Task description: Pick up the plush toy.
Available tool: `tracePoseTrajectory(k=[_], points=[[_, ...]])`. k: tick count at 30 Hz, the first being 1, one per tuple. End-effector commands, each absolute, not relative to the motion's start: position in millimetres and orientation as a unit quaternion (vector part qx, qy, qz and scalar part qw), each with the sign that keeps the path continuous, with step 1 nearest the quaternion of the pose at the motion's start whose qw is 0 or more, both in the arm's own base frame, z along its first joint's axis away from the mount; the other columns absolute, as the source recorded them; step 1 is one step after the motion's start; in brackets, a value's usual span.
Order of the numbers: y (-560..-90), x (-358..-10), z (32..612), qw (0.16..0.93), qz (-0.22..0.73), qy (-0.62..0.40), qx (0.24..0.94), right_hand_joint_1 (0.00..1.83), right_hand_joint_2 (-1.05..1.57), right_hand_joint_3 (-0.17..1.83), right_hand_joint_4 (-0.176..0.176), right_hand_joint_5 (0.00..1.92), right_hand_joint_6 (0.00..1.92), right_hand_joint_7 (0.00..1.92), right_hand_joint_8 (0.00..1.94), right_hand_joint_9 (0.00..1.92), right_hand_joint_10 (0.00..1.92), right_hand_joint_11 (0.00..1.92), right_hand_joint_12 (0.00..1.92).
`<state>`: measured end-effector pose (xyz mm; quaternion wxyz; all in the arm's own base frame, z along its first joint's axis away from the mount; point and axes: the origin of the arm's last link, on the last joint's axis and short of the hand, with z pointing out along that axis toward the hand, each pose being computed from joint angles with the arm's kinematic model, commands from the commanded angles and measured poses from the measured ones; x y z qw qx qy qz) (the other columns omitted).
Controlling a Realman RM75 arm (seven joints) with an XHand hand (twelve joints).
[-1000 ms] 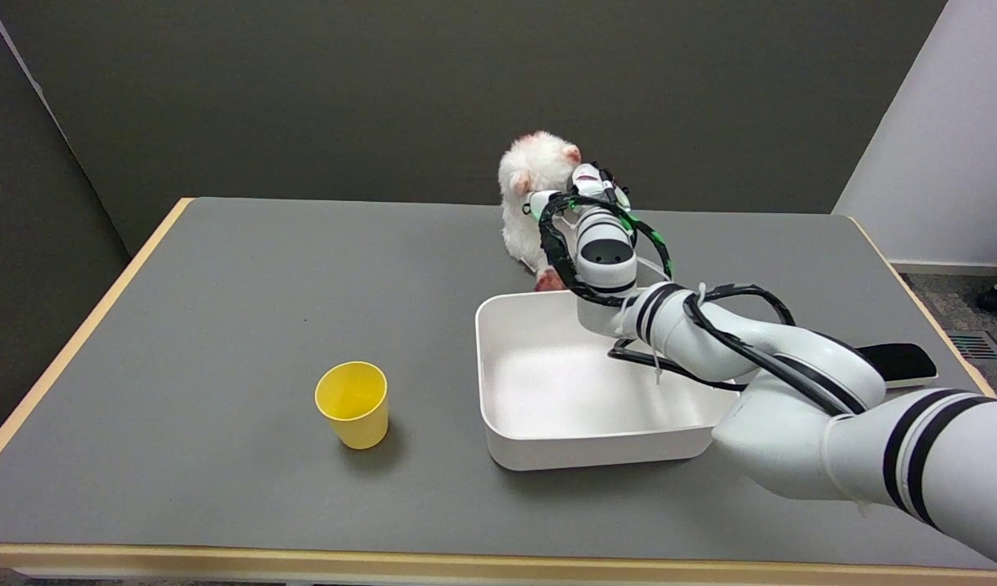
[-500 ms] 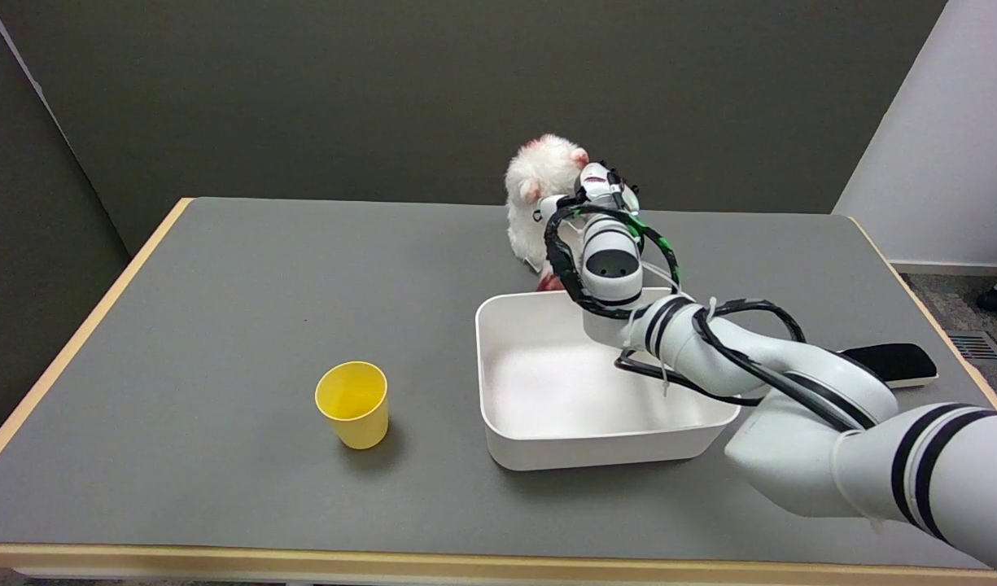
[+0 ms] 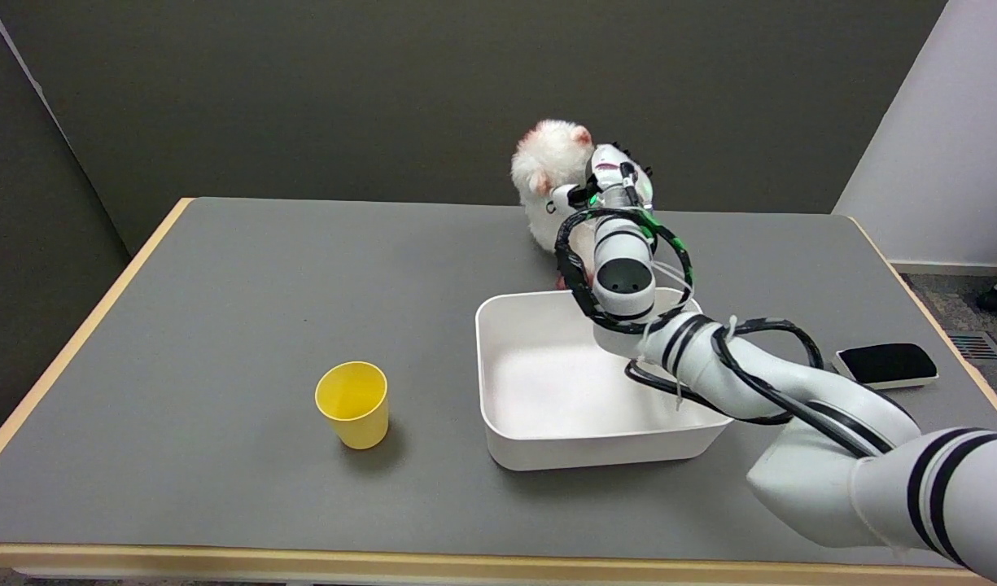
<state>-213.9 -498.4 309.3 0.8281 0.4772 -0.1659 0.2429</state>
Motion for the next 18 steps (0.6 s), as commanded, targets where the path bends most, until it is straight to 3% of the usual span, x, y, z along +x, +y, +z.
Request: tracePoseTrajectory(k=[1,6,11,14,18], points=[[-431.3,-138.3,336.9,0.792,0.329,-0.022,0.514,1.14,1.14,0.46,-0.176,0.49,1.57,0.7,1.82,0.69,1.51,0.16,1.89],[-399.7,-115.6,354.8,0.781,0.333,0.035,0.527,1.15,1.14,0.45,-0.176,0.48,1.56,0.72,1.78,0.7,1.5,0.15,1.91],[-346.0,-107.6,379.8,0.802,0.33,0.14,0.478,1.15,1.13,0.46,-0.176,0.49,1.56,0.72,1.78,0.71,1.49,0.15,1.92],[-310.0,-104.2,387.1,0.808,0.341,0.198,0.439,1.15,1.14,0.44,-0.176,0.47,1.58,0.74,1.74,0.72,1.44,0.23,1.88],[-276.5,-100.9,374.5,0.789,0.347,0.252,0.439,1.16,1.13,0.41,-0.176,0.48,1.57,0.78,1.66,0.73,1.38,0.4,1.84]])
